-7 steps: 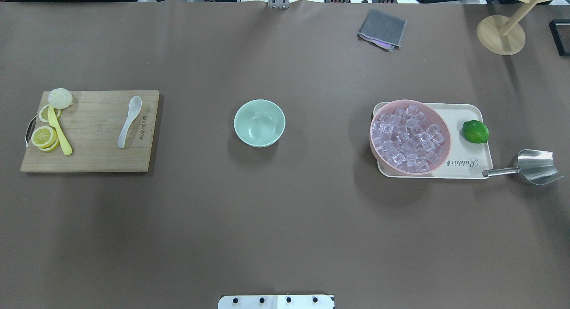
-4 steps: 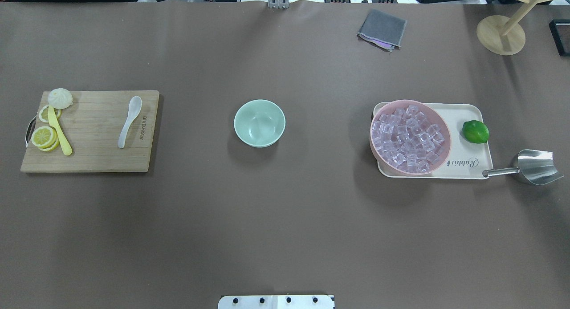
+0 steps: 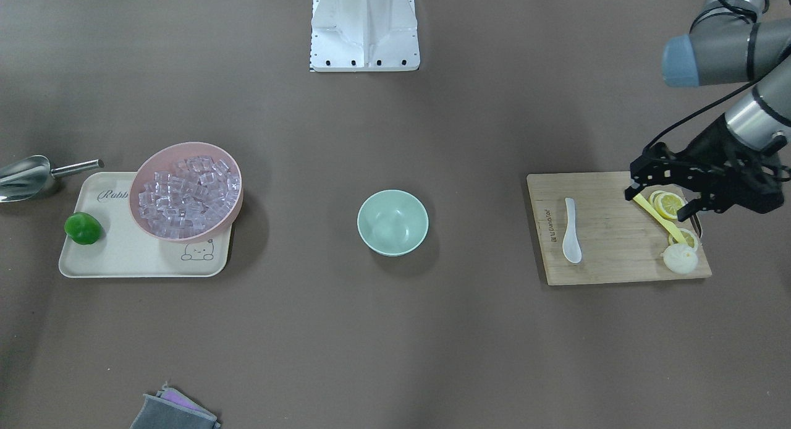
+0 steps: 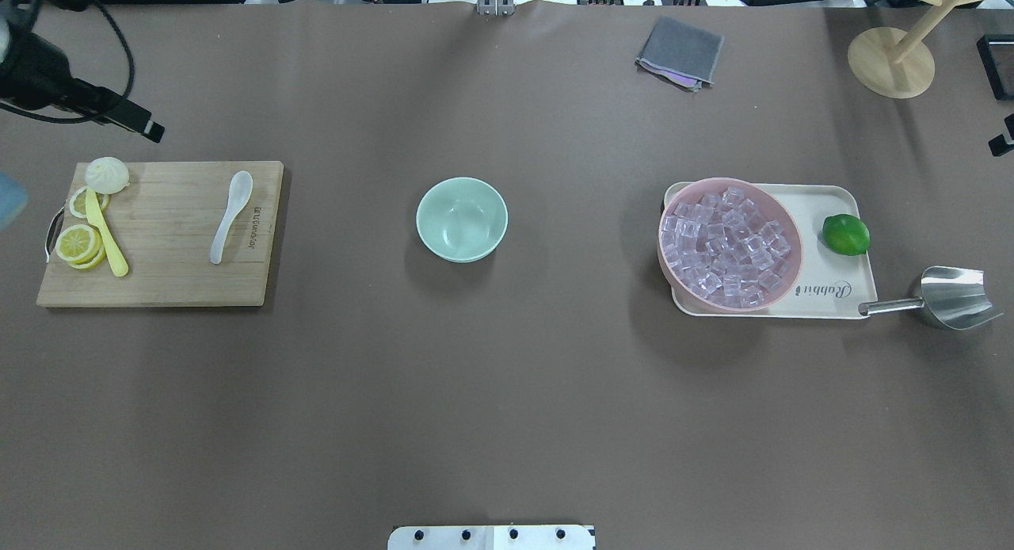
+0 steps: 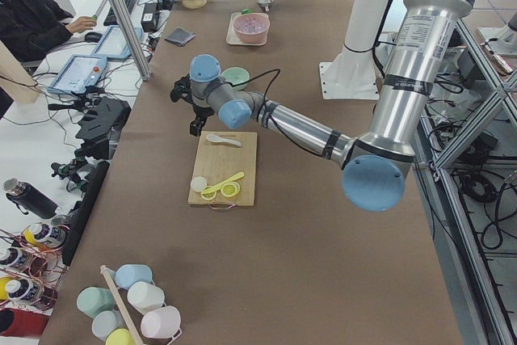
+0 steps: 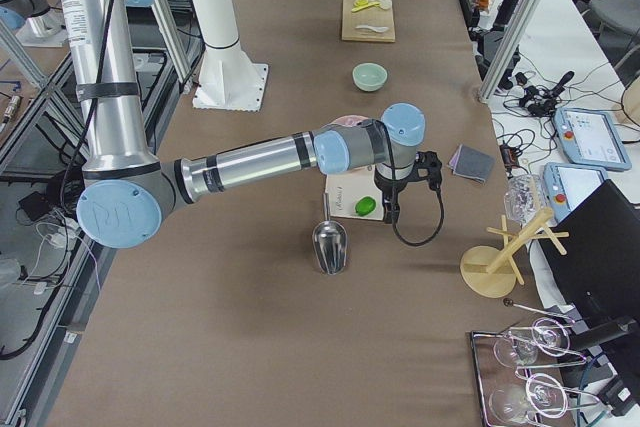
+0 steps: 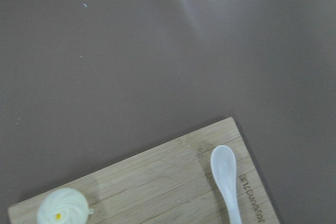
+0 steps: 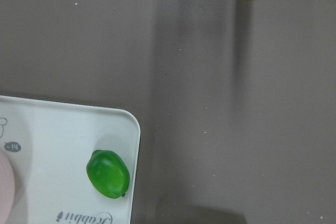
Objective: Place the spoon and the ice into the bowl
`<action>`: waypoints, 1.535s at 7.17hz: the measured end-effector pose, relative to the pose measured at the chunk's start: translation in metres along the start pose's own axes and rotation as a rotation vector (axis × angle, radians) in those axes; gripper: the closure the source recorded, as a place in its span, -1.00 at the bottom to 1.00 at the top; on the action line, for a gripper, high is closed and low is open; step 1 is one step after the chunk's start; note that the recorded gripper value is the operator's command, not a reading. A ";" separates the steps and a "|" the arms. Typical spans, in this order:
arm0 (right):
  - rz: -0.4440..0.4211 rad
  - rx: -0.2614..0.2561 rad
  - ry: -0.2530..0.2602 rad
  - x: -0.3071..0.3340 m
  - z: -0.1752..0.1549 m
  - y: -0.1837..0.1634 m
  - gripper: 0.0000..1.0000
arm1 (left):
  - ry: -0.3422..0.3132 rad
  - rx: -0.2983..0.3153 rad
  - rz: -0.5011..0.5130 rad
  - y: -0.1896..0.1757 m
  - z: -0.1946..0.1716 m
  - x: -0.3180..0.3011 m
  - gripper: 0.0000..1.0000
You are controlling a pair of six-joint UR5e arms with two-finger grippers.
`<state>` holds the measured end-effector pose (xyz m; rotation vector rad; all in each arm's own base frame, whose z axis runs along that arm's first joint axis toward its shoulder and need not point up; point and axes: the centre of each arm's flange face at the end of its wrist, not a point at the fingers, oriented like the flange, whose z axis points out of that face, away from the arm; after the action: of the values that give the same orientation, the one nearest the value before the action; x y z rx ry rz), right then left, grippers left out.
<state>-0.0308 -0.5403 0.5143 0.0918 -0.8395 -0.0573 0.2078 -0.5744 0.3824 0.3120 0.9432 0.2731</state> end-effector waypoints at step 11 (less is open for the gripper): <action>0.069 -0.002 -0.061 -0.150 0.021 -0.033 -1.00 | -0.139 -0.054 -0.086 0.039 0.142 0.039 -0.07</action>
<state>-0.1471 -0.5617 0.4136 0.0595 -0.9034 0.0042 0.3430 -0.5440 0.4459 0.2365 0.8090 0.1950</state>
